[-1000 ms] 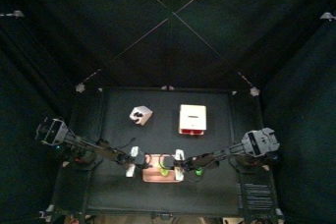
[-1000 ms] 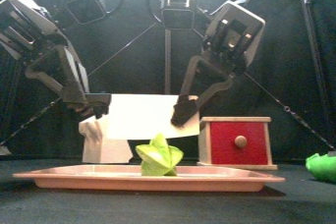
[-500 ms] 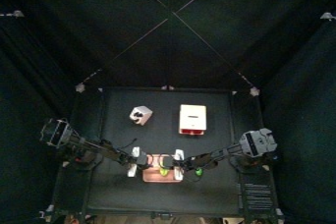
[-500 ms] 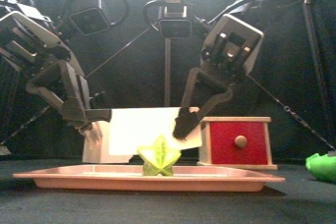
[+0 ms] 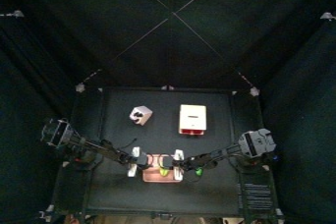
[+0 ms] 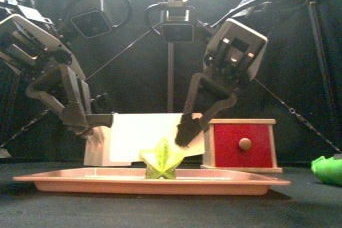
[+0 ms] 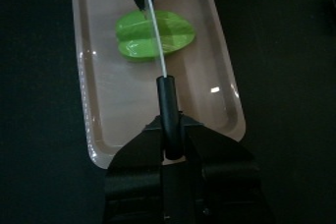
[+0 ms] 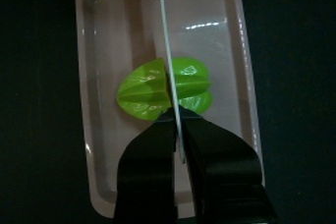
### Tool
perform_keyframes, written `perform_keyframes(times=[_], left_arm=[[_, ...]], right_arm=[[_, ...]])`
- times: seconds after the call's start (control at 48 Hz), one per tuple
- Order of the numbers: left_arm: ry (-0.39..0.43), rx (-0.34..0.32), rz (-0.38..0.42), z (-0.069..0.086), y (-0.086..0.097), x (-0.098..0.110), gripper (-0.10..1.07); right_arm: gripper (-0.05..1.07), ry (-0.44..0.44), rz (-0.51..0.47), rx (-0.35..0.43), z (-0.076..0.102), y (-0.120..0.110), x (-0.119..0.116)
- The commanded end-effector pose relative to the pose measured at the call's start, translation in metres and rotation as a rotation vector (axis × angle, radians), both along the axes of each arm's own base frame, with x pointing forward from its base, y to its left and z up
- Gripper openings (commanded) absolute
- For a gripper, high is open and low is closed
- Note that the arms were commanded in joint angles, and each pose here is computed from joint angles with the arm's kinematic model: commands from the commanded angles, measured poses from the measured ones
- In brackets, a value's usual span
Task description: Cut starfruit
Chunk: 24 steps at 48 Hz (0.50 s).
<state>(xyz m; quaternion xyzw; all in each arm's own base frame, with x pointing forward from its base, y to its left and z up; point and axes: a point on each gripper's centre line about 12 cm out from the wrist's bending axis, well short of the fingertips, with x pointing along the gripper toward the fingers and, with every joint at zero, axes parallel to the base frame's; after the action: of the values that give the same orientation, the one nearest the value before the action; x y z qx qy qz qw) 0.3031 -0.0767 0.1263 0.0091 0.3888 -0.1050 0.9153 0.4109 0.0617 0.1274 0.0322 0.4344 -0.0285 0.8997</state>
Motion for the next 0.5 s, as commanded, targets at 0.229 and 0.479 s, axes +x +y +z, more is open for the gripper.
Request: perform_keyframes(times=[0.229, 0.479], left_arm=[[-0.020, -0.002, -0.004, 0.0035, -0.0006, 0.0079, 0.37], [-0.019, -0.002, -0.004, 0.0031, -0.0005, 0.0074, 0.37]], right_arm=[[0.28, -0.010, -0.025, 0.009, 0.0044, -0.0065, 0.0032], [0.28, 0.002, -0.020, 0.006, -0.0012, -0.0051, 0.0031]])
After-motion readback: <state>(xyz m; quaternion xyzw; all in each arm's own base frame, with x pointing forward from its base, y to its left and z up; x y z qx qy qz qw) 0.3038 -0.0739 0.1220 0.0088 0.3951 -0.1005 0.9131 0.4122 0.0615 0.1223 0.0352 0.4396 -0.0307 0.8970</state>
